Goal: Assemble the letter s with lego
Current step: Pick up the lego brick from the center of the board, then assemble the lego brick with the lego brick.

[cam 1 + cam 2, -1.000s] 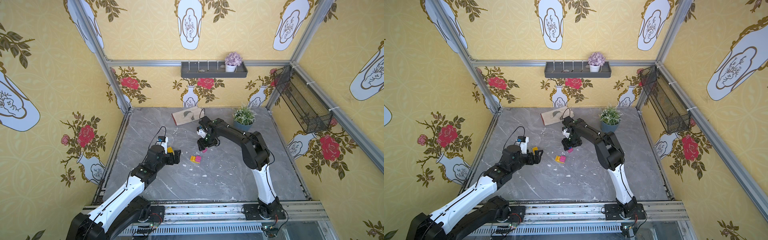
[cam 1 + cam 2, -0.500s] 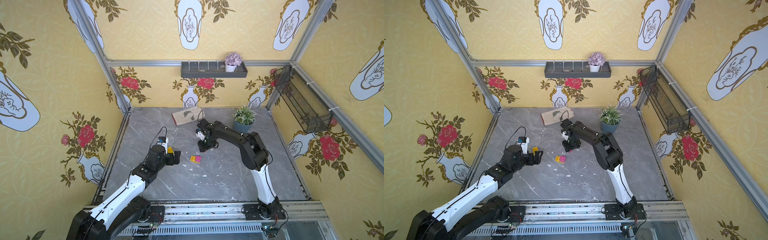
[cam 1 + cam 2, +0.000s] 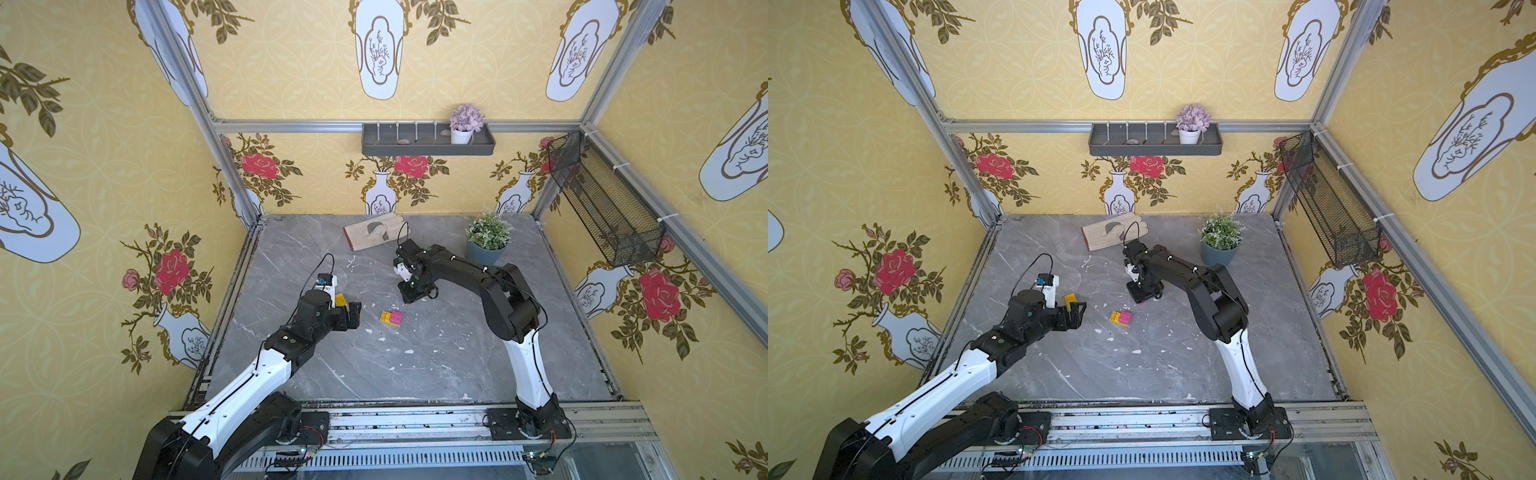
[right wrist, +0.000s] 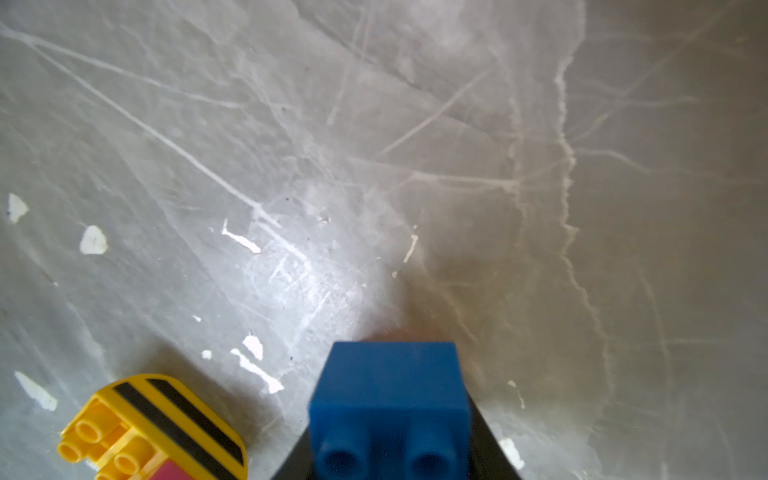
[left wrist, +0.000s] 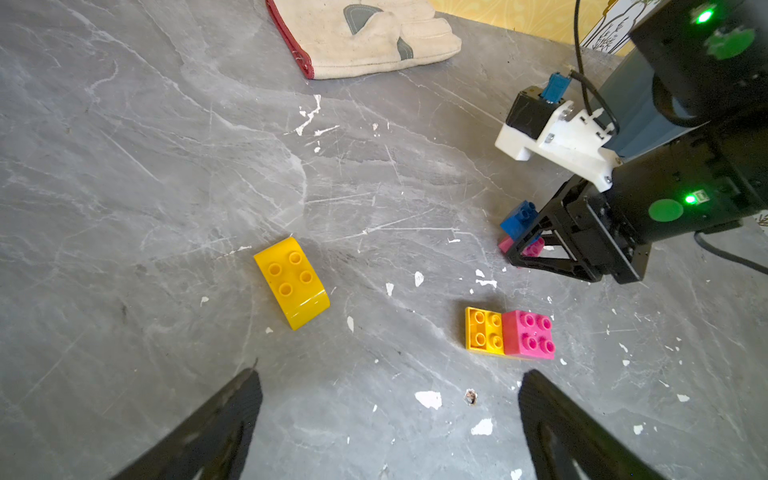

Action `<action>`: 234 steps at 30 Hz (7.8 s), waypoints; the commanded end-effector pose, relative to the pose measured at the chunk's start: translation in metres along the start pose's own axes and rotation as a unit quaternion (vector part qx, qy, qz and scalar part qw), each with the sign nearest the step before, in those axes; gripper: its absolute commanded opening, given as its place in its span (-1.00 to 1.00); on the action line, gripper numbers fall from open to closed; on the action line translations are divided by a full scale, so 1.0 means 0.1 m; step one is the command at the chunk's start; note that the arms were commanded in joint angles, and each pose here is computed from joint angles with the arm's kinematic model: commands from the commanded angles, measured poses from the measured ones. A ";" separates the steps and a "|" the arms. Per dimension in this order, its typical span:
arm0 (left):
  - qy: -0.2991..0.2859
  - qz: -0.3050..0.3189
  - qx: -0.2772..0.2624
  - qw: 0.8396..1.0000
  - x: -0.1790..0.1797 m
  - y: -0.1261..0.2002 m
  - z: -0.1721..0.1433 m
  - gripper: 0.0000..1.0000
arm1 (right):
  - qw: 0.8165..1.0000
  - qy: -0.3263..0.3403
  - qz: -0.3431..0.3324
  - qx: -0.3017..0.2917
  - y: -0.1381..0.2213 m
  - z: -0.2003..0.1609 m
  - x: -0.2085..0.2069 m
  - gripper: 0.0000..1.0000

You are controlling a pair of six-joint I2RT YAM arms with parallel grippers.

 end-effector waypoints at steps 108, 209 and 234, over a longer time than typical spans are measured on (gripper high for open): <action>-0.014 -0.002 -0.035 0.999 0.00 0.08 0.08 0.98 | 0.958 0.284 0.043 0.017 0.08 -0.49 0.67 -0.73; -0.014 -0.006 -0.015 1.000 -0.01 -0.04 0.01 0.98 | 0.961 -0.072 0.202 -0.174 1.19 -0.56 0.23 0.53; -0.019 -0.009 -0.009 1.000 -0.02 -0.06 0.01 0.98 | 0.941 -0.193 0.270 -0.072 0.44 -0.40 0.29 0.52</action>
Point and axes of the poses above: each gripper's point midway between its finger pads, its own y axis back along the fingers, its own x axis along the line the jaws close on, z = x × y, the point moved 3 cm from there along y, back along the fingers, and after that the axes turned 5 degrees about -y, right-handed, at the moved point
